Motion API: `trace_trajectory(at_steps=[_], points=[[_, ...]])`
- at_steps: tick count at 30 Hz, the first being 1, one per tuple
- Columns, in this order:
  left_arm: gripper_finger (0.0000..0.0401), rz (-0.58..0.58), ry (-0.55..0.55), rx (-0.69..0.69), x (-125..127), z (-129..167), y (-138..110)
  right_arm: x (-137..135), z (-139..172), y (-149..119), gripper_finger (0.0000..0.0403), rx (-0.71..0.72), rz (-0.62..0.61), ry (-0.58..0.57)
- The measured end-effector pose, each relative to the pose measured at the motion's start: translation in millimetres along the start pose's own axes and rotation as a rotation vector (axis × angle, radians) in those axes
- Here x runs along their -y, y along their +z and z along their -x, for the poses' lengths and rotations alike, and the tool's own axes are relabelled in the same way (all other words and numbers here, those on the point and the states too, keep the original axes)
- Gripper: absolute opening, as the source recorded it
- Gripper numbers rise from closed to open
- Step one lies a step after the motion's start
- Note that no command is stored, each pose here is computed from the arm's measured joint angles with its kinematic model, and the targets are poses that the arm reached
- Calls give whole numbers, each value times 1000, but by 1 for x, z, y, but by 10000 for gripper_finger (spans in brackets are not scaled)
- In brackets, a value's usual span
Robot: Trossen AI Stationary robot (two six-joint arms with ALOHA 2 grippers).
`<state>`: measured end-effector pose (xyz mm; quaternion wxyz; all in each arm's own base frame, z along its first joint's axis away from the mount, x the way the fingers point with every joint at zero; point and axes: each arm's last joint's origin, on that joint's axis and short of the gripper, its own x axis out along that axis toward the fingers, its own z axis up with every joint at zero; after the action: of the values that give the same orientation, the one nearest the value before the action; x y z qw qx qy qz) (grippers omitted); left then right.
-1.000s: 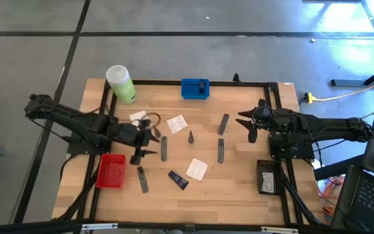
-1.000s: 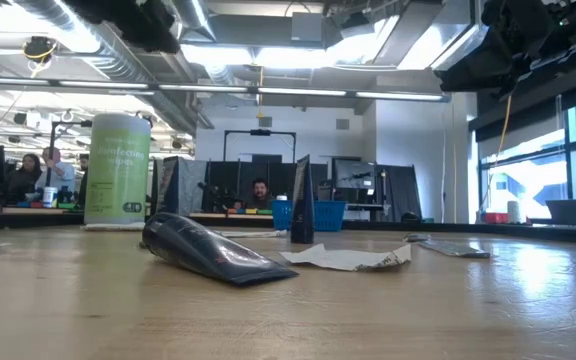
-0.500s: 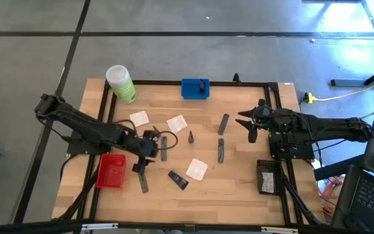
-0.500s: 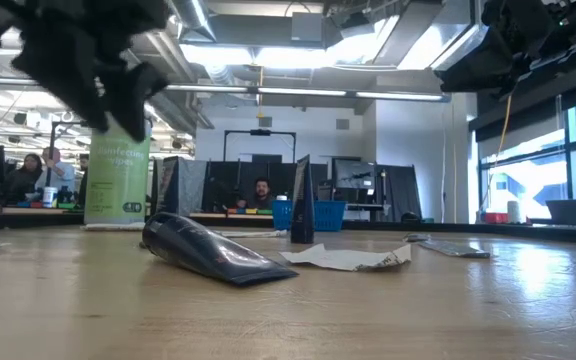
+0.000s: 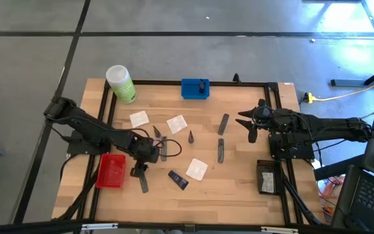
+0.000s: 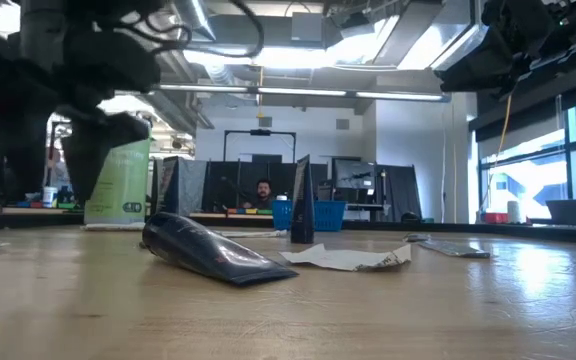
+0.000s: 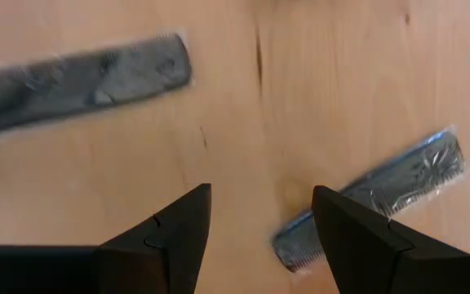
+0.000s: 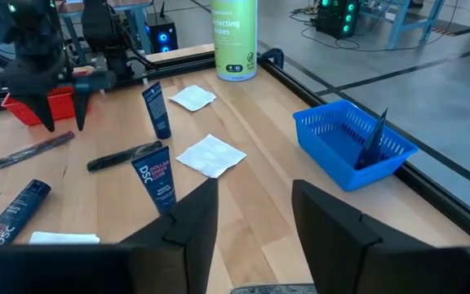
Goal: Pick & Place Travel size toiletries
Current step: Put the black hair comb into the red basket
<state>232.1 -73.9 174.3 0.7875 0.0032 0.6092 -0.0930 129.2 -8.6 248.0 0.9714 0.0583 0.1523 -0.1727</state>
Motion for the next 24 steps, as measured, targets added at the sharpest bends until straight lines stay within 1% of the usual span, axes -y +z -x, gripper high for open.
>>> trace_trajectory(at_steps=[6, 10, 17, 24], points=[[212, 7, -1, -99, -1, -11, -5, 0, 0, 0, 147, 0, 0, 0], [212, 10, -9, -127, -1, -16, -5, 0, 0, 0, 140, 0, 0, 0], [212, 15, -56, -187, 3, -28, -6, 0, 0, 0, 132, 0, 0, 0], [212, 22, -47, -231, 8, -38, -7, 0, 0, 0, 131, 0, 0, 0]])
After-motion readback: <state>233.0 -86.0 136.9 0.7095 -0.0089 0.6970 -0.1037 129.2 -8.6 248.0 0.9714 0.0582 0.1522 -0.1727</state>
